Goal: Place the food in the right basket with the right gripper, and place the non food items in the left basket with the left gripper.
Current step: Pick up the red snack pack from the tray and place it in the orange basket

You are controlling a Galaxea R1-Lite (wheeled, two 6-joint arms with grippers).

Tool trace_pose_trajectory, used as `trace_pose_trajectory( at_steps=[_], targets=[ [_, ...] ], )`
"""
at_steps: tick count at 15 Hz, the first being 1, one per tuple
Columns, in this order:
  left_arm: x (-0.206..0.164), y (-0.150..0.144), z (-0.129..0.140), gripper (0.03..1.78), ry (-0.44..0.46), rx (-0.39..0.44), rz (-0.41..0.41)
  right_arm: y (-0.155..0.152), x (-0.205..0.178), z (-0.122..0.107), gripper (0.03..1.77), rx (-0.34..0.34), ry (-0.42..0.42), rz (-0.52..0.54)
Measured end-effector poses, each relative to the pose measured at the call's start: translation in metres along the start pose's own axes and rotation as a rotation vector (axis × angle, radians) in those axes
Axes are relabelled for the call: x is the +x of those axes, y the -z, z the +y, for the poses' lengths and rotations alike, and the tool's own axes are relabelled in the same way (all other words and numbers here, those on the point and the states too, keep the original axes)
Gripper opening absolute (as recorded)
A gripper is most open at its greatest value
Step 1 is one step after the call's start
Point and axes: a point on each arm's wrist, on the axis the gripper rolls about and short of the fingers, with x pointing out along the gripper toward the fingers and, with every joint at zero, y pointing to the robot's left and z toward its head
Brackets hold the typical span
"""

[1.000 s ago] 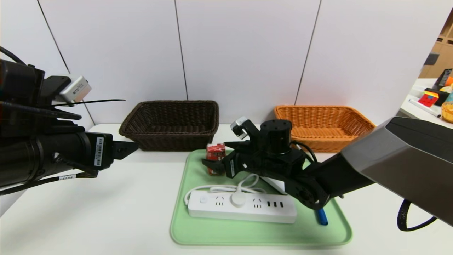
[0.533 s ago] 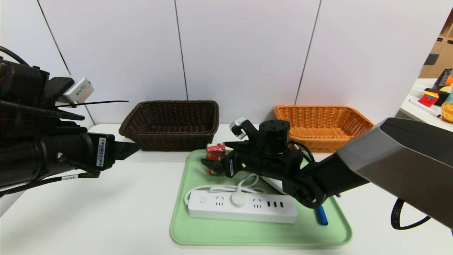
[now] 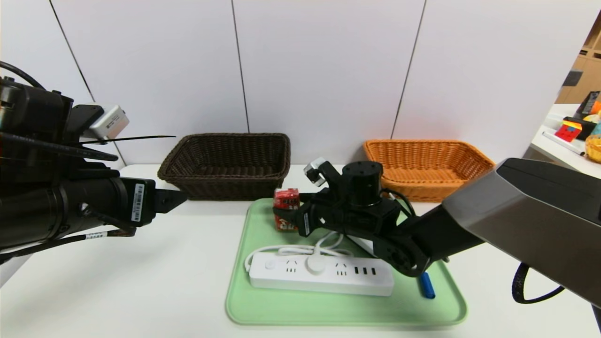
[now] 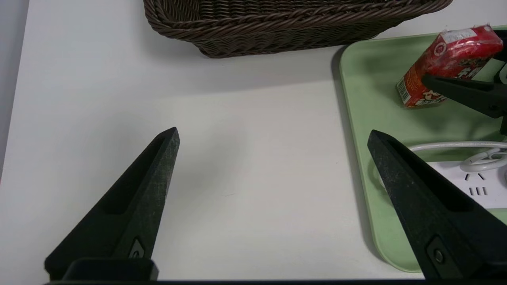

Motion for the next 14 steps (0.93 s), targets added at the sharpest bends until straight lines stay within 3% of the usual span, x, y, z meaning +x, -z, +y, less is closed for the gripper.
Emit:
trace_pose_trajectory(
  at_steps=[3,4,11,14],
  targets=[
    [0.001,0.001,0.0,1.69,-0.001,0.003,0.007,0.0,0.001,-0.001,0.75,0.002,0.003,-0.002],
    [0.002,0.001,0.0,1.69,-0.001,0.003,0.008,0.0,0.001,-0.001,0.31,0.002,0.004,-0.002],
    [0.003,0.003,-0.001,1.69,-0.002,0.005,0.015,0.0,-0.005,0.004,0.29,0.004,0.004,0.013],
    [0.003,0.003,0.0,1.69,-0.002,0.005,0.016,0.002,-0.019,0.012,0.29,0.021,0.008,0.073]
  ],
)
